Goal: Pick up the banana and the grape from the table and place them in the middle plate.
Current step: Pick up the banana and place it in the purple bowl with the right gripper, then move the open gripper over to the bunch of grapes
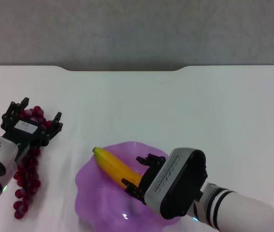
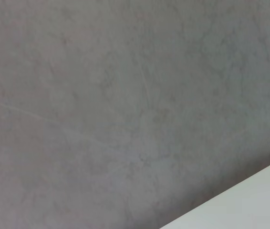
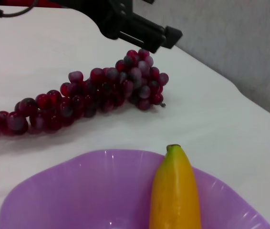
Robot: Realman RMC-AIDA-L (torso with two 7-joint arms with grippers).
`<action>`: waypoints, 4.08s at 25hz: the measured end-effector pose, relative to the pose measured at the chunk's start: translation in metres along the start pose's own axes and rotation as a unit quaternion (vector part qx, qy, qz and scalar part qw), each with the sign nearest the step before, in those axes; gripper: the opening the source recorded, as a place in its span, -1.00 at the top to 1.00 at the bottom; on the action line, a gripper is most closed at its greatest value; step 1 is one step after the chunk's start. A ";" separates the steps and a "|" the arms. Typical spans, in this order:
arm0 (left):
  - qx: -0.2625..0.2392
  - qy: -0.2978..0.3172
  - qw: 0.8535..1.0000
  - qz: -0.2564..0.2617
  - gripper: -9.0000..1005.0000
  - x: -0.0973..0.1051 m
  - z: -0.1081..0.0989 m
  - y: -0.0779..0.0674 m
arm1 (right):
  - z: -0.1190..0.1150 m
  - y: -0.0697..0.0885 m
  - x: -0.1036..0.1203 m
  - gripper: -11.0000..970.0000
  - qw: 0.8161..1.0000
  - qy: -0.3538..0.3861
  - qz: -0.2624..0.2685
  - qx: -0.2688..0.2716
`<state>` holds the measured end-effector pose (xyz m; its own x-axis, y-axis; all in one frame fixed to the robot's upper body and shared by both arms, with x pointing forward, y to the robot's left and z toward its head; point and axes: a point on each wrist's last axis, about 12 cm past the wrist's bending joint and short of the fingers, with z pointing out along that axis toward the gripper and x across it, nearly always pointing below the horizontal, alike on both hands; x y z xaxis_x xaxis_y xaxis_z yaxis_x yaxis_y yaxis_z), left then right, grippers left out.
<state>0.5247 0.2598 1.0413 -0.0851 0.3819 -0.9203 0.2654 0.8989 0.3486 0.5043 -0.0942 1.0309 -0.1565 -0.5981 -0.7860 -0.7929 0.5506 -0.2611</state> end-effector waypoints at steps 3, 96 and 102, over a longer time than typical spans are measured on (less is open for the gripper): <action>-0.001 -0.001 1.000 0.000 -0.75 0.000 0.000 0.000 | -0.001 0.000 -0.004 -0.33 1.000 -0.007 -0.007 0.007; -0.009 0.198 0.957 -0.213 -0.75 -0.007 0.028 0.042 | -0.102 -0.081 0.100 0.98 0.866 -0.262 0.153 0.398; -0.011 0.211 0.958 -0.192 -0.75 0.003 0.031 0.040 | -0.102 -0.080 0.100 0.98 0.866 -0.264 0.154 0.396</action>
<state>0.5649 0.2898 1.0471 -0.5552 0.0716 -0.8286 0.1176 0.9930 0.0071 0.4927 -0.2573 1.0305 0.1674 -0.1170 -0.9789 -0.0759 0.9884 -0.1312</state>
